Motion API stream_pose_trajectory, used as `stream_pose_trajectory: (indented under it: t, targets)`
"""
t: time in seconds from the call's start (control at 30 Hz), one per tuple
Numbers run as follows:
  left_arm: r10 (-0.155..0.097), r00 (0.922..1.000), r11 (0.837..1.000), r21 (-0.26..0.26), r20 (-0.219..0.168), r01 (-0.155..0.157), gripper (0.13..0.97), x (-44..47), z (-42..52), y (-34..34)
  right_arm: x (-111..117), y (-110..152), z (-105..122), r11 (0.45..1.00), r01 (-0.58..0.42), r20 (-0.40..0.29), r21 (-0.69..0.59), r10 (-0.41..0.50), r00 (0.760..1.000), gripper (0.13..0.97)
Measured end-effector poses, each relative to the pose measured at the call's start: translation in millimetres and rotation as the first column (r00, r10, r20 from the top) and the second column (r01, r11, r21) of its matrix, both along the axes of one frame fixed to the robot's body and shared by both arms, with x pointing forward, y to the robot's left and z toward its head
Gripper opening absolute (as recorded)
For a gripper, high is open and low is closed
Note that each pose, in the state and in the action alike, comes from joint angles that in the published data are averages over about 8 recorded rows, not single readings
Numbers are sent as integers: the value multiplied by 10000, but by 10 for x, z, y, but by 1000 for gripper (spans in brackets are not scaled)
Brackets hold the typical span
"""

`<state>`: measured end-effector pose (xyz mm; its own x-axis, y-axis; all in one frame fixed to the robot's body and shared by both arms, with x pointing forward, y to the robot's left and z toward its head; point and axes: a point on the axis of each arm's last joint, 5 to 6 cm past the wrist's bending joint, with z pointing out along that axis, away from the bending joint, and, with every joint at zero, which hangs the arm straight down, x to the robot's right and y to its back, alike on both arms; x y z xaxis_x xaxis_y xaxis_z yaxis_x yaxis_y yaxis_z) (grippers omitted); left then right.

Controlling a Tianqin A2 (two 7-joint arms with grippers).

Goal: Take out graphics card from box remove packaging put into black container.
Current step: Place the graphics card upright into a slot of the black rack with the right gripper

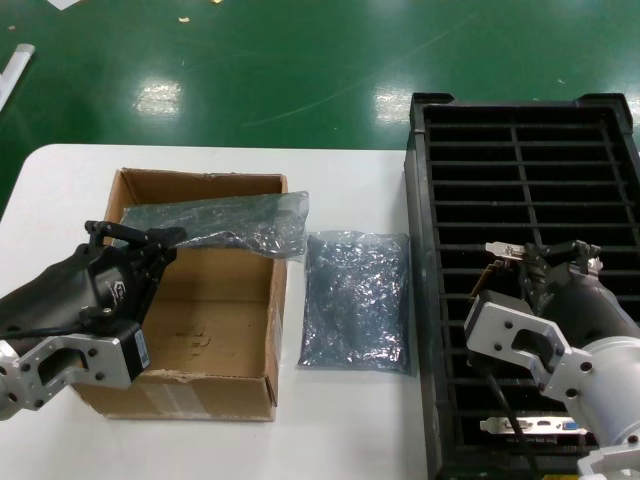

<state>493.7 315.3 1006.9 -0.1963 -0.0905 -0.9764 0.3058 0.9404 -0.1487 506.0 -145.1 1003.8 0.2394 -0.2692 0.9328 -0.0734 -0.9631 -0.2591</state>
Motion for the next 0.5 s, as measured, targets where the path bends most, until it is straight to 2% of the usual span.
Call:
stream_pose_trajectory:
  t: [0.5]
  targets:
    - [0,10000,10000,0,0,0,138,0,0,0,-16,-19,-45,10000,26,121,34,-26,9999,169]
